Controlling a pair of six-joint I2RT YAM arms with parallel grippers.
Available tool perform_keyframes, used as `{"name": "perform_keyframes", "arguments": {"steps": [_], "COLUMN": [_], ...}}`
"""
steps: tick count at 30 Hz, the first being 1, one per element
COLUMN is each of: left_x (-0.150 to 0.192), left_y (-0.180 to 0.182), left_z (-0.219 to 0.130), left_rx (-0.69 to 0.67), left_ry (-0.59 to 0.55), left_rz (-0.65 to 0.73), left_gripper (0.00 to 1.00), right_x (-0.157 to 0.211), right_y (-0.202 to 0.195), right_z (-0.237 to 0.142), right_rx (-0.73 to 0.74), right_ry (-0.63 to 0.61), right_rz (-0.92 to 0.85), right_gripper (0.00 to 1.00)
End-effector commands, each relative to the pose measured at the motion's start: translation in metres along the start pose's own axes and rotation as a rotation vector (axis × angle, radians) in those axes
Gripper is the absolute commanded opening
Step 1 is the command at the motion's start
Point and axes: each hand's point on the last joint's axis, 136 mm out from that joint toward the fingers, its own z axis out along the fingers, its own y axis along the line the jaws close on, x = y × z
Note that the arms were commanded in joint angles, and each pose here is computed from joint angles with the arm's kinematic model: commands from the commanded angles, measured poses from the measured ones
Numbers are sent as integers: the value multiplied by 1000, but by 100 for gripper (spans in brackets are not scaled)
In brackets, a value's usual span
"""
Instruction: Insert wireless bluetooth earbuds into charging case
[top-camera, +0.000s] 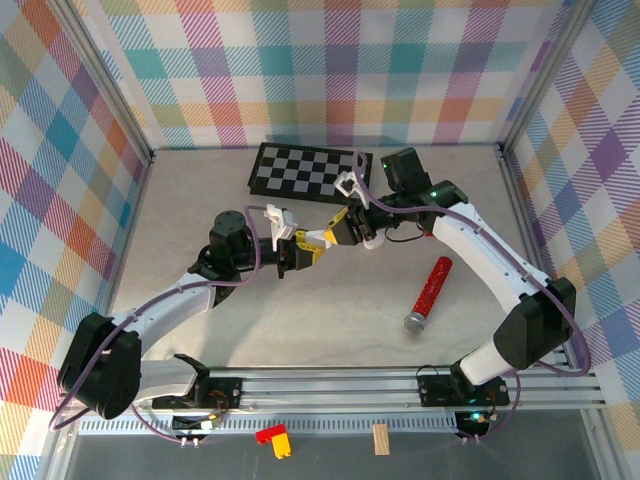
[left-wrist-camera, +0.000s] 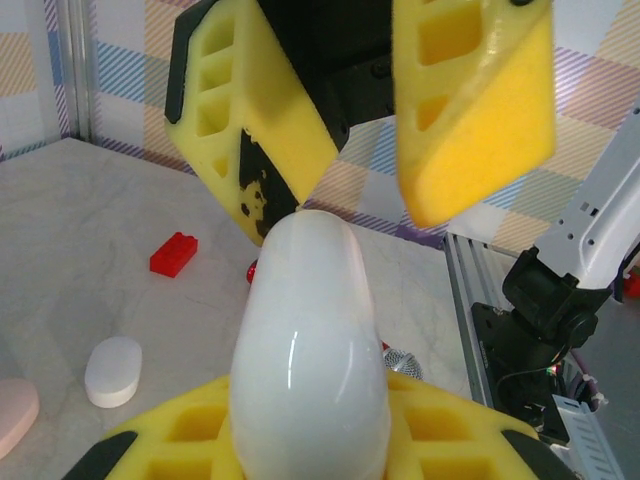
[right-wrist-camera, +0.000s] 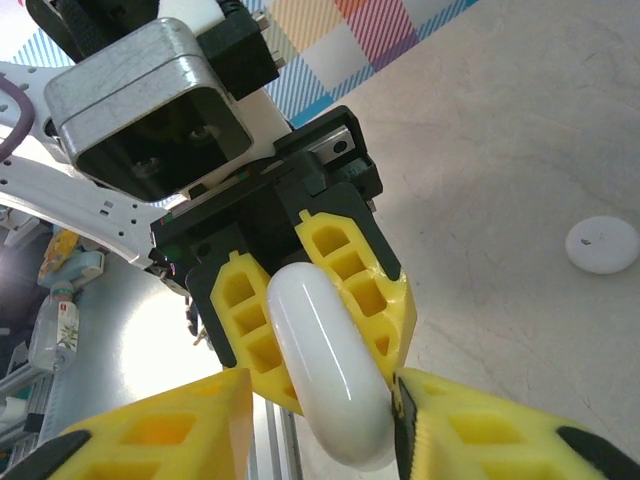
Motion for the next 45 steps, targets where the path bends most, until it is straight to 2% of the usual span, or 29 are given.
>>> {"name": "perform_keyframes", "arguments": {"steps": [1,5,10,13,17,21,22,23,25,26,28,31,33,36,40,43,45], "left_x": [-9,-14,-20,-22,-21,-20,-20,-20,-17,-16,-11,2,13,41,78,102,108], "left_y": [4,3,-3,-6,-7,-5,-4,-3,3,7,21,37,42,45,47,49,47], "left_z": [-1,0,3,4,3,2,2,2,0,-2,-10,-26,-34,-41,-44,-40,-35], "left_rx": [-11,2,66,85,83,71,64,53,8,-27,-154,-317,-379,-425,-447,-425,-393], "left_ry": [-33,-42,-58,-63,-60,-62,-64,-66,-73,-79,-95,-89,-48,90,281,412,444], "left_rz": [23,-4,-74,-94,-81,-76,-71,-67,-47,-32,8,73,118,156,197,219,222], "left_gripper": [1,1,2,2,2,6,10,17,45,53,78,97,100,100,100,100,100], "right_x": [-5,0,4,4,1,1,1,1,1,2,7,17,26,45,74,93,104], "right_y": [8,3,-3,-6,-7,-9,-10,-11,-18,-22,-37,-67,-88,-124,-150,-167,-175], "right_z": [-4,-1,5,7,5,5,5,4,3,3,2,2,3,7,22,29,35], "right_rx": [20,28,22,29,43,59,64,71,106,121,168,227,274,384,421,451,458], "right_ry": [-32,-32,-22,-21,-39,-43,-44,-47,-64,-72,-91,-121,-132,-138,-139,-146,-146], "right_rz": [-11,-61,-60,-63,-78,-77,-74,-69,-49,-23,18,133,220,371,560,678,733], "right_gripper": [46,49,48,43,28,25,25,25,25,26,27,26,26,25,24,23,23]}}
